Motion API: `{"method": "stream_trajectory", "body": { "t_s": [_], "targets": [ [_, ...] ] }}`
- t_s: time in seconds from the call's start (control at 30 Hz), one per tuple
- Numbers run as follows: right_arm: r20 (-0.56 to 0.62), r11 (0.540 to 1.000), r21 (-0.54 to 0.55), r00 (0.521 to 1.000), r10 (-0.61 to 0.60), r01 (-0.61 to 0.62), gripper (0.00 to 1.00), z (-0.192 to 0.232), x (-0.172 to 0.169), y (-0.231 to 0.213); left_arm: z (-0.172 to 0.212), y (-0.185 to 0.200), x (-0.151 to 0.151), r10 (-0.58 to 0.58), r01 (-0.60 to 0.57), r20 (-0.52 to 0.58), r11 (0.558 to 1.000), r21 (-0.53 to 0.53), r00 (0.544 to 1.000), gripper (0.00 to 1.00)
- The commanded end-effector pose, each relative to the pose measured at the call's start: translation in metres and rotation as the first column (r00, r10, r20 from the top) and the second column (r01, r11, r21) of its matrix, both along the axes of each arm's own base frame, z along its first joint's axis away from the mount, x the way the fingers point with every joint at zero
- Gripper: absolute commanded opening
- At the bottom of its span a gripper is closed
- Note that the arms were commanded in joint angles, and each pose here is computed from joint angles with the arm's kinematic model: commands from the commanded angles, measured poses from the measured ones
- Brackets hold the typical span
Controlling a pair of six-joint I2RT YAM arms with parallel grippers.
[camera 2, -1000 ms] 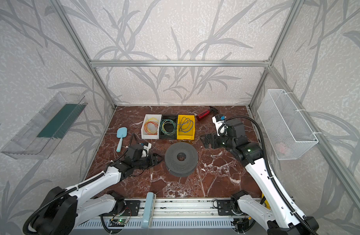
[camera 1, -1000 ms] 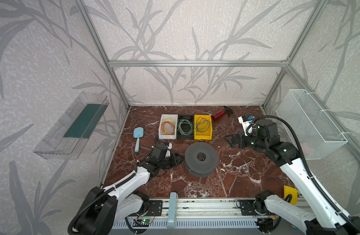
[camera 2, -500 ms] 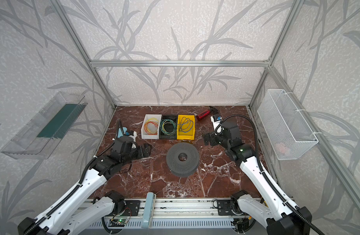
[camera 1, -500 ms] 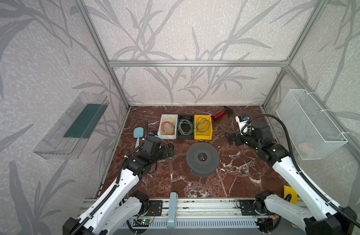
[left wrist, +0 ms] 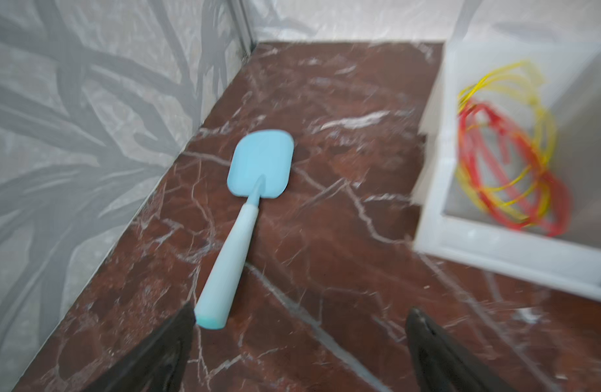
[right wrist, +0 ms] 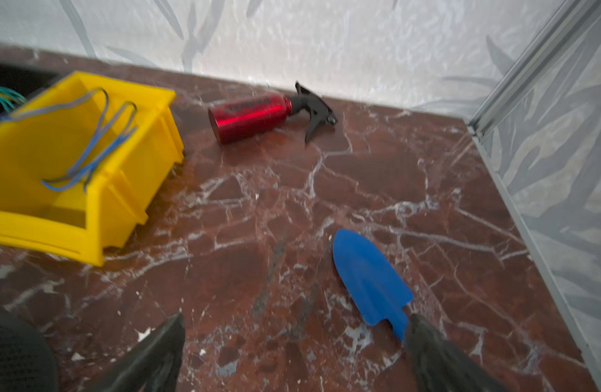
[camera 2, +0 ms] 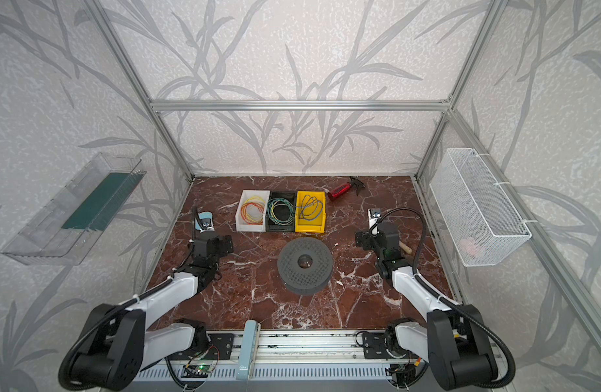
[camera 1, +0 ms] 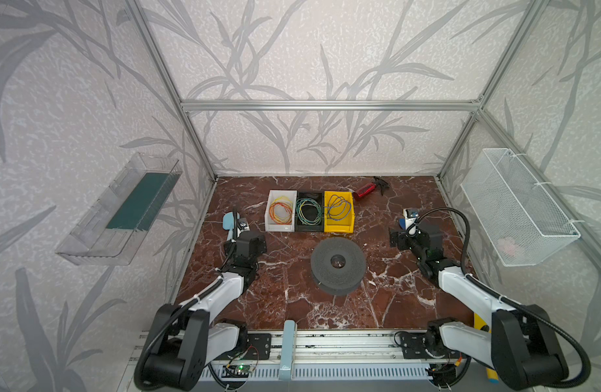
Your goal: Wrap the cables
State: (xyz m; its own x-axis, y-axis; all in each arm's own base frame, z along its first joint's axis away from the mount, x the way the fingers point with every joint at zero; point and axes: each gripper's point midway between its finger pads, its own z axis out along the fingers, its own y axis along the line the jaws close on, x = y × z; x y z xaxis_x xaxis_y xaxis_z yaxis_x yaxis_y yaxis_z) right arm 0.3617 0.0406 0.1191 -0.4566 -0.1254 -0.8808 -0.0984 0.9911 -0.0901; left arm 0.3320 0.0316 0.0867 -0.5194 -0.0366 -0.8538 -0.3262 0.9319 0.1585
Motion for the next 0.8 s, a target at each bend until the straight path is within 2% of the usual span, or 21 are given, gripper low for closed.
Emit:
{"method": "stream_trajectory", "body": {
  "t_s": [0.0,0.13,0.23,0.3,0.33,0.4,0.43,0.5,0.57,0.67,0.77],
  "targets": [
    [0.133,0.999,-0.010,0.990,-0.048,0.050,0.99,0.015,0.016,-0.007,0.039,0.012,0.022,0.033,-0.039,0.211,0.999,0.026,0.977,0.97],
    [0.180,0.996,-0.016,0.980,-0.084,0.088,0.99,0.003,0.020,-0.016,0.042,0.019,0.039,0.016,-0.027,0.288,0.999,0.034,0.958,0.97],
    [0.140,0.997,0.013,0.987,-0.078,0.077,0.99,-0.021,0.029,-0.018,0.025,0.028,0.047,0.033,-0.032,0.284,0.999,-0.006,0.958,0.97],
    [0.188,0.995,0.032,0.977,-0.098,0.094,0.99,-0.027,0.032,-0.022,0.019,0.030,0.049,0.026,-0.031,0.318,0.999,0.010,0.948,0.97],
    [0.205,0.996,0.037,0.974,-0.093,0.087,0.99,-0.023,0.031,-0.021,0.016,0.026,0.049,0.015,-0.018,0.285,1.000,0.010,0.958,0.97],
    [0.132,0.995,0.034,0.987,-0.095,0.091,0.99,-0.026,0.033,-0.022,0.010,0.025,0.056,0.010,-0.008,0.201,1.000,-0.015,0.979,0.97],
    [0.095,0.997,0.022,0.992,-0.079,0.078,0.99,-0.029,0.034,-0.020,0.010,0.025,0.056,0.001,0.004,0.222,1.000,-0.023,0.975,0.99],
    [0.127,0.997,0.029,0.989,-0.078,0.075,0.99,-0.029,0.034,-0.020,0.013,0.026,0.057,-0.003,0.003,0.264,1.000,-0.001,0.965,0.99],
    [0.148,0.998,0.026,0.987,-0.065,0.062,0.99,-0.027,0.035,-0.018,0.010,0.026,0.056,0.005,-0.001,0.221,1.000,-0.018,0.975,0.99],
    [0.128,0.998,0.022,0.990,-0.057,0.055,0.99,-0.028,0.034,-0.017,0.014,0.026,0.056,-0.002,0.003,0.265,1.000,-0.003,0.964,0.99],
    [0.117,0.999,0.020,0.992,-0.053,0.050,0.99,-0.028,0.035,-0.016,0.012,0.021,0.057,-0.019,0.022,0.245,1.000,-0.008,0.969,0.99]
  ]
}}
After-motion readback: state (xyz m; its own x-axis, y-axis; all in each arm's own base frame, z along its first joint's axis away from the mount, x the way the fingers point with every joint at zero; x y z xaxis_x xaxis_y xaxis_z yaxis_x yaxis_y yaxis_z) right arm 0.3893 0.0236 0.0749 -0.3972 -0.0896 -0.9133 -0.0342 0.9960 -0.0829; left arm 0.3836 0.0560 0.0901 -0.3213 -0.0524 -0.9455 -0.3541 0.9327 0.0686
